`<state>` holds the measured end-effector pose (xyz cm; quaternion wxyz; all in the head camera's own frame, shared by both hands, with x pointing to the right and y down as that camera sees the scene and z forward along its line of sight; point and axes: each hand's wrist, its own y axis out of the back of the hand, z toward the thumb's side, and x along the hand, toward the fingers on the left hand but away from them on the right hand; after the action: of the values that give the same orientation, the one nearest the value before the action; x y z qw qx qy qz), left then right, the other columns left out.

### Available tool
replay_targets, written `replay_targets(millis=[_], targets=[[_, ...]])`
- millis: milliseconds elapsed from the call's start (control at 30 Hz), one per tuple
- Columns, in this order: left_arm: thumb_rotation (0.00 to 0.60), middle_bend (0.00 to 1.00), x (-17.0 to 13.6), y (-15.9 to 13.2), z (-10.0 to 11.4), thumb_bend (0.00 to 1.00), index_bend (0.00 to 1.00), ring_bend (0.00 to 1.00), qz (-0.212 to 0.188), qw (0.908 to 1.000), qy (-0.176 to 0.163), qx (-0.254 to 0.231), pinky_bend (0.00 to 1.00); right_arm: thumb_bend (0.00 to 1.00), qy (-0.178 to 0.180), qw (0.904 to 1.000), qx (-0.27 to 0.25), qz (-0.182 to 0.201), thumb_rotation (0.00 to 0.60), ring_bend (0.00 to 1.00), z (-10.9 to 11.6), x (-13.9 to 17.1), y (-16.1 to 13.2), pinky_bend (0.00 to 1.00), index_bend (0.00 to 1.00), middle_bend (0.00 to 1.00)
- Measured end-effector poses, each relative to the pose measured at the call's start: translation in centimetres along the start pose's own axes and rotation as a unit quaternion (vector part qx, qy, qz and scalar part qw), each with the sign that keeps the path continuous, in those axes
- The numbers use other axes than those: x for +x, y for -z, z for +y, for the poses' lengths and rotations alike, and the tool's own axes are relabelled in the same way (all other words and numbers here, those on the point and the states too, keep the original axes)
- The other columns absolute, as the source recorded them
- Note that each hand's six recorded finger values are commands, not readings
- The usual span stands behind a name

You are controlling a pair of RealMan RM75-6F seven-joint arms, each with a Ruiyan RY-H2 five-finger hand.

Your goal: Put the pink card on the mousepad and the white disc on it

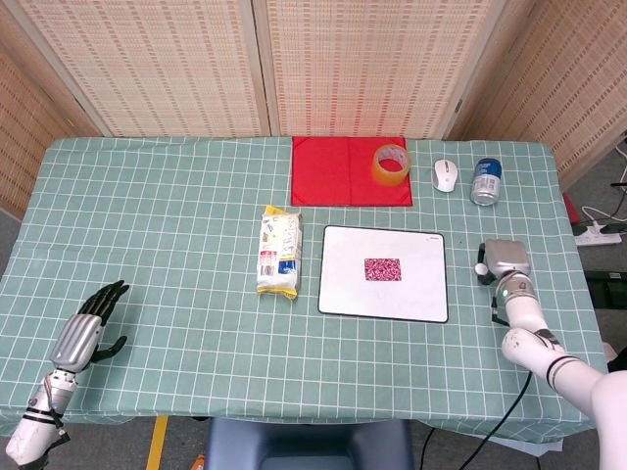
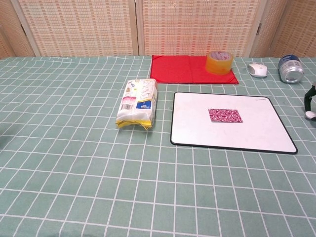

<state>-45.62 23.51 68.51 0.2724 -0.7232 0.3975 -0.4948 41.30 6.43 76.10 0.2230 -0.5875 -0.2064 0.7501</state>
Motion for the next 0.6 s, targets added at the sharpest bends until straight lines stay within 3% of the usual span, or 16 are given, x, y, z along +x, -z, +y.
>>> replay_targets(millis=[200,367,600], targets=[[0.600,0.00,0.0,-0.1,0.0,0.28,0.00,0.00,-0.002,1.0000,-0.001,0.001,0.13,0.32,0.014,0.9989,-0.003,0.044,0.600,1.00,1.4,1.2,-3.5,1.00,0.49,1.00],[0.600,0.00,0.0,0.1,0.2,0.28,0.00,0.00,0.000,1.0000,-0.005,0.000,0.13,0.32,0.030,0.9936,0.007,0.109,0.600,1.00,3.1,3.2,-10.0,1.00,0.49,1.00],[0.600,0.00,-0.1,0.3,0.5,0.28,0.00,0.00,0.002,0.9999,-0.010,-0.004,0.13,0.32,0.043,0.9874,0.033,0.149,0.600,1.00,4.2,5.1,-17.1,1.00,0.50,1.00]])
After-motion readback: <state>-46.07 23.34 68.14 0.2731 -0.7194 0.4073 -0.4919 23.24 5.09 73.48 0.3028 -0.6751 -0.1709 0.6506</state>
